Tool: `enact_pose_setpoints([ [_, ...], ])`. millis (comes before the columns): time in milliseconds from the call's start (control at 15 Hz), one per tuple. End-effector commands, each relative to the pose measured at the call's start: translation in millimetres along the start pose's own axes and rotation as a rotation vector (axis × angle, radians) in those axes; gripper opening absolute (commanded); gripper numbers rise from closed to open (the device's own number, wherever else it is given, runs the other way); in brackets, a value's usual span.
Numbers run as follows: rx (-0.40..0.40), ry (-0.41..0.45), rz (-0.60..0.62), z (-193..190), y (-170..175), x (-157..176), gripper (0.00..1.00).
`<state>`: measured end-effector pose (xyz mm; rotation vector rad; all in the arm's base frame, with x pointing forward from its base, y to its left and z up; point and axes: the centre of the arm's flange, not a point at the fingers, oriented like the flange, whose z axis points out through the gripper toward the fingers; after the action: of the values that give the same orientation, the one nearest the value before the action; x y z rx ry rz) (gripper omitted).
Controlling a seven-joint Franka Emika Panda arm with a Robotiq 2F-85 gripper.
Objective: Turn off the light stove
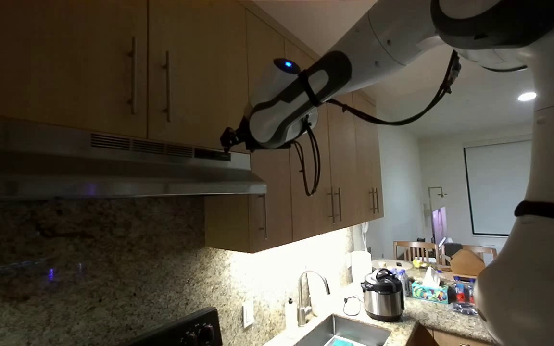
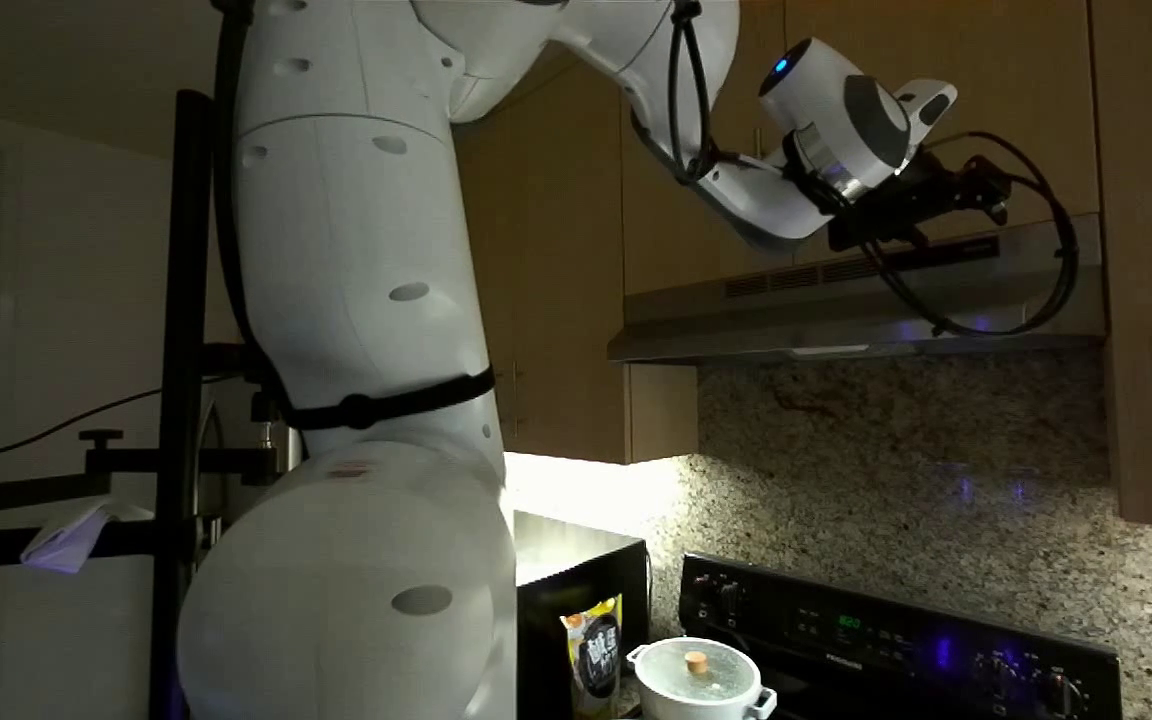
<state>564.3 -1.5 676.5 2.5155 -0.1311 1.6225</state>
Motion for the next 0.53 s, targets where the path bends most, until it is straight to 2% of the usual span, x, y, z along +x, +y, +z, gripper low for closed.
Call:
enact_pose_setpoints([
  [0, 0.041, -0.024, -0.046, -37.0, 11.2, -34.9, 1.0],
  [200, 0.08, -0.045, -0.071, -51.9, 15.1, -53.6, 1.0],
  [333, 0.095, -0.024, -0.111, -67.7, 17.2, -53.3, 1.0],
  [400, 0.075, -0.047, -0.066, -34.3, 0.0, -44.2, 1.0],
  [467, 0.08, -0.041, -0.076, -42.7, 1.8, -44.9, 1.0],
])
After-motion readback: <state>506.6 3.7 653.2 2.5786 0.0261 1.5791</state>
